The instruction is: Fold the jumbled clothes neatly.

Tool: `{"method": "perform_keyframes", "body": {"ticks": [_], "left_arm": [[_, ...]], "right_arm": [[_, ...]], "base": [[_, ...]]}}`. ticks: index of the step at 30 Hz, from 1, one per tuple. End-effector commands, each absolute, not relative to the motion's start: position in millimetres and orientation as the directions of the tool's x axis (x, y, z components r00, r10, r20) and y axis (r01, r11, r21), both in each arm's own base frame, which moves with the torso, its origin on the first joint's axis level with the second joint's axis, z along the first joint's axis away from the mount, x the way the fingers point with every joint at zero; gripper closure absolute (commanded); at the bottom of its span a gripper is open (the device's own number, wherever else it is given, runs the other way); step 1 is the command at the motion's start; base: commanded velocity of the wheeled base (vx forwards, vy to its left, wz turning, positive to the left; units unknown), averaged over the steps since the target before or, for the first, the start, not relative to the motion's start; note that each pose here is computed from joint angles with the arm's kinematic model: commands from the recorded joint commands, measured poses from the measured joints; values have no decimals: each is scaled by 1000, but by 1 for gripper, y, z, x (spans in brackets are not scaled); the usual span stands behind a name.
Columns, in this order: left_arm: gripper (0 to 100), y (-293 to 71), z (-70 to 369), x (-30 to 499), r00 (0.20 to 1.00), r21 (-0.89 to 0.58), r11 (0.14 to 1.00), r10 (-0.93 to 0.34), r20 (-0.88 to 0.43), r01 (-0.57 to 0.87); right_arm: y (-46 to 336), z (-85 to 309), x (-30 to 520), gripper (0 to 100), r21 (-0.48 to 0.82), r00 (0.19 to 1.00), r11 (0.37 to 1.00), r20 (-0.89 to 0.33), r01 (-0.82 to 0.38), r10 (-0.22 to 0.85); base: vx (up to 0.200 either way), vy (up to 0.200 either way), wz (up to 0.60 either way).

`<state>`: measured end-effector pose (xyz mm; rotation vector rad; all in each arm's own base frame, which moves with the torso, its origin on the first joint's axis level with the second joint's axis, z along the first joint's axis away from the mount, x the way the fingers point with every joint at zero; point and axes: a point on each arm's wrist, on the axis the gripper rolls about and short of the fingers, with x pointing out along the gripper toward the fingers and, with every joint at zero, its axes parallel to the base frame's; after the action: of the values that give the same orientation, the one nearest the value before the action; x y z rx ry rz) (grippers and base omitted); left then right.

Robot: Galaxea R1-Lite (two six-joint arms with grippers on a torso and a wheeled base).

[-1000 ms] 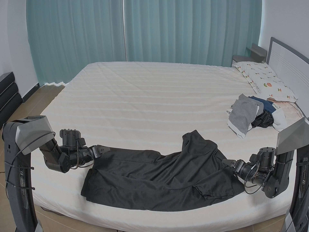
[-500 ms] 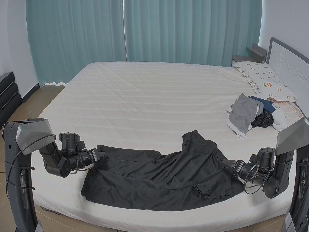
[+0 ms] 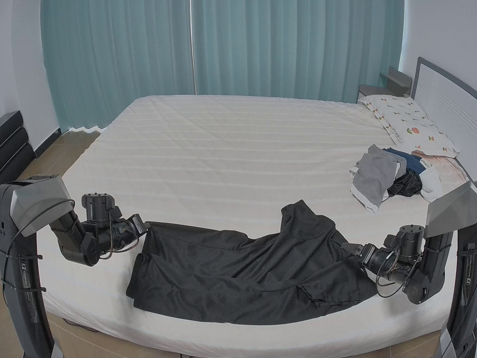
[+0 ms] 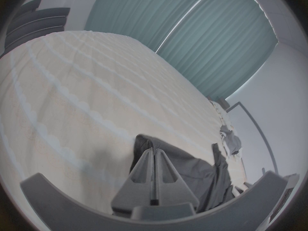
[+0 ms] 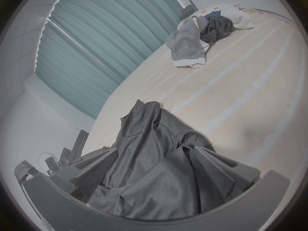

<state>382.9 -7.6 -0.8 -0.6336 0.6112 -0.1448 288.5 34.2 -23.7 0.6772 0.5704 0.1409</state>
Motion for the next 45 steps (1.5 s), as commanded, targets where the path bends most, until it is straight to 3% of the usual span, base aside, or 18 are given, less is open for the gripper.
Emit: {"method": "perform_keyframes", "body": {"ticks": [1, 7, 14, 25, 45], "left_arm": [[100, -7, 25, 381, 842, -618, 785, -308, -442, -38], [100, -4, 33, 376, 802, -623, 776, -311, -511, -97], [100, 4, 34, 376, 793, -649, 745, -298, -531, -154], [100, 9, 32, 376, 793, -649, 742, -290, -536, -168], [100, 19, 29, 378, 799, -664, 720, -271, -537, -203]], "right_arm": [[36, -20, 297, 0, 614, 856, 790, -415, 13, 308], [40, -13, 319, 0, 567, 880, 821, -355, -65, 315], [52, -8, 356, 0, 524, 863, 846, -379, -97, 334], [61, -22, 421, 0, 493, 835, 867, -448, -67, 320], [73, -51, 463, 0, 477, 854, 878, -444, -30, 270]], "base": [[0, 0, 0], [0, 0, 0], [0, 0, 0], [0, 0, 0], [0, 0, 0]]}}
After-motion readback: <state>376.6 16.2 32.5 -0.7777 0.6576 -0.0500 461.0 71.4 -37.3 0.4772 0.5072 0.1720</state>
